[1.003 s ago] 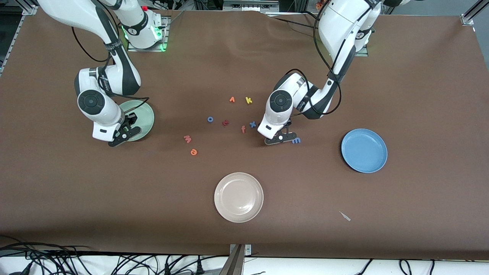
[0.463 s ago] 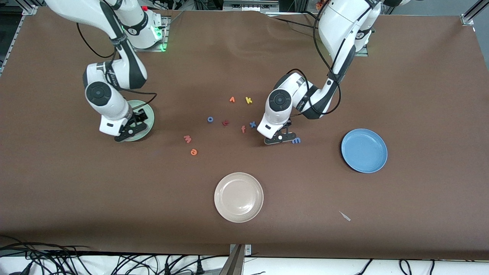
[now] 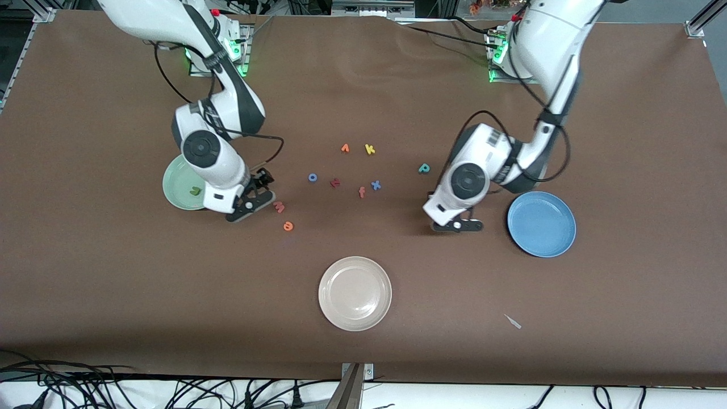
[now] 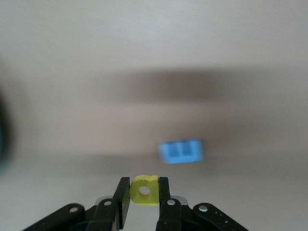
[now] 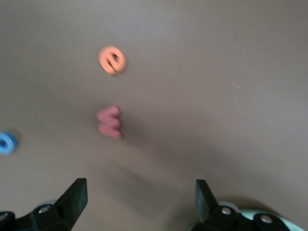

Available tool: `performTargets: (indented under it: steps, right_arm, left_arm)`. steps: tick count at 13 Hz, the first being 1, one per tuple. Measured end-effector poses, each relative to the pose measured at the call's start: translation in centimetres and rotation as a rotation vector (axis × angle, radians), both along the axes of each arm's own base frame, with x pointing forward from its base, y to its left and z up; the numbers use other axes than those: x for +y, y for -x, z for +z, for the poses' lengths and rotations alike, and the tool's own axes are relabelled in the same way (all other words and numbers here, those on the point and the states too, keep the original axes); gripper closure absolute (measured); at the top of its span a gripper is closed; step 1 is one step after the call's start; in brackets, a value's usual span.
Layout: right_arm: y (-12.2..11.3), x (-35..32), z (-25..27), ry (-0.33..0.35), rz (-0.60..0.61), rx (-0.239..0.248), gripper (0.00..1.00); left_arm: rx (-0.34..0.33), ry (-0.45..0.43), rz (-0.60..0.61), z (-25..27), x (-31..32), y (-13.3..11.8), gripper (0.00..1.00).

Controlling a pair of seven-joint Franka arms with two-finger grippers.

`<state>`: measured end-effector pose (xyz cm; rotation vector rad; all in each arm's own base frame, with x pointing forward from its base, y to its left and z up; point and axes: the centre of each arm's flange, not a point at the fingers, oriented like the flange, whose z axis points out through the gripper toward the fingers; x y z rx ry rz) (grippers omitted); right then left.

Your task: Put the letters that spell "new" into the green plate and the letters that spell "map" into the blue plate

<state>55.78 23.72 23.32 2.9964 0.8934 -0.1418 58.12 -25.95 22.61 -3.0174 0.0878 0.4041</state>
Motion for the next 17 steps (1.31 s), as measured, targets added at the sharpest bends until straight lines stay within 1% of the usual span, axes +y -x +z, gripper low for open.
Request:
performTargets:
  steps: [2, 5, 7, 8, 9, 10, 11, 12, 13, 14, 15, 16, 17]
  right_arm:
    - [-0.7, 0.9, -2.4, -0.01, 0.001, 0.005, 0.01]
    - [-1.1, 1.4, -4.4, -0.019, -0.032, -0.01, 0.04]
    - [-0.8, 2.3, -4.8, -0.026, -0.026, -0.021, 0.05]
    - [-0.6, 2.8, -4.9, -0.026, -0.024, -0.022, 0.09]
    - [-0.4, 3.2, -4.9, -0.026, -0.021, -0.022, 0.11]
    - [-0.3, 3.4, -4.9, -0.026, -0.02, -0.021, 0.18]
    - [-0.3, 3.5, -4.9, -0.025, -0.017, -0.021, 0.19]
    - [-0.2, 3.5, -5.0, -0.025, -0.017, -0.021, 0.27]
    - [-0.2, 3.6, -5.0, -0.025, -0.016, -0.02, 0.41]
    - [-0.1, 3.7, -5.2, -0.024, -0.014, -0.017, 0.51]
    - [0.1, 4.0, -5.5, -0.022, -0.008, -0.013, 0.56]
    - [0.3, 4.3, -5.7, -0.02, 0.0, -0.011, 0.56]
    - [0.3, 4.5, -5.6, -0.021, 0.004, -0.013, 0.65]
  left_arm:
    - [0.037, 0.037, -0.085, 1.0, 5.4, -1.8, 0.72]
    - [0.065, 0.086, -0.195, 0.7, 12.0, -3.4, 0.72]
    - [0.07, 0.083, -0.271, 0.4, 16.5, -4.2, 0.72]
    - [0.067, 0.082, -0.293, 0.1, 18.5, -4.6, 0.72]
    - [0.064, 0.088, -0.313, -0.3, 19.8, -4.8, 0.71]
    - [0.065, 0.096, -0.334, -0.9, 20.2, -4.8, 0.7]
    - [0.069, 0.104, -0.353, -1.4, 20.1, -4.8, 0.67]
    - [0.069, 0.108, -0.362, -1.5, 19.7, -4.8, 0.58]
    - [0.065, 0.109, -0.366, -1.4, 19.4, -4.9, 0.48]
    - [0.057, 0.109, -0.365, -1.0, 19.1, -5.1, 0.39]
    - [0.052, 0.112, -0.343, -0.6, 18.8, -5.2, 0.28]
    - [0.042, 0.125, -0.298, -0.2, 18.1, -5.2, 0.17]
    - [0.035, 0.147, -0.258, 0.2, 16.7, -5.0, 0.08]
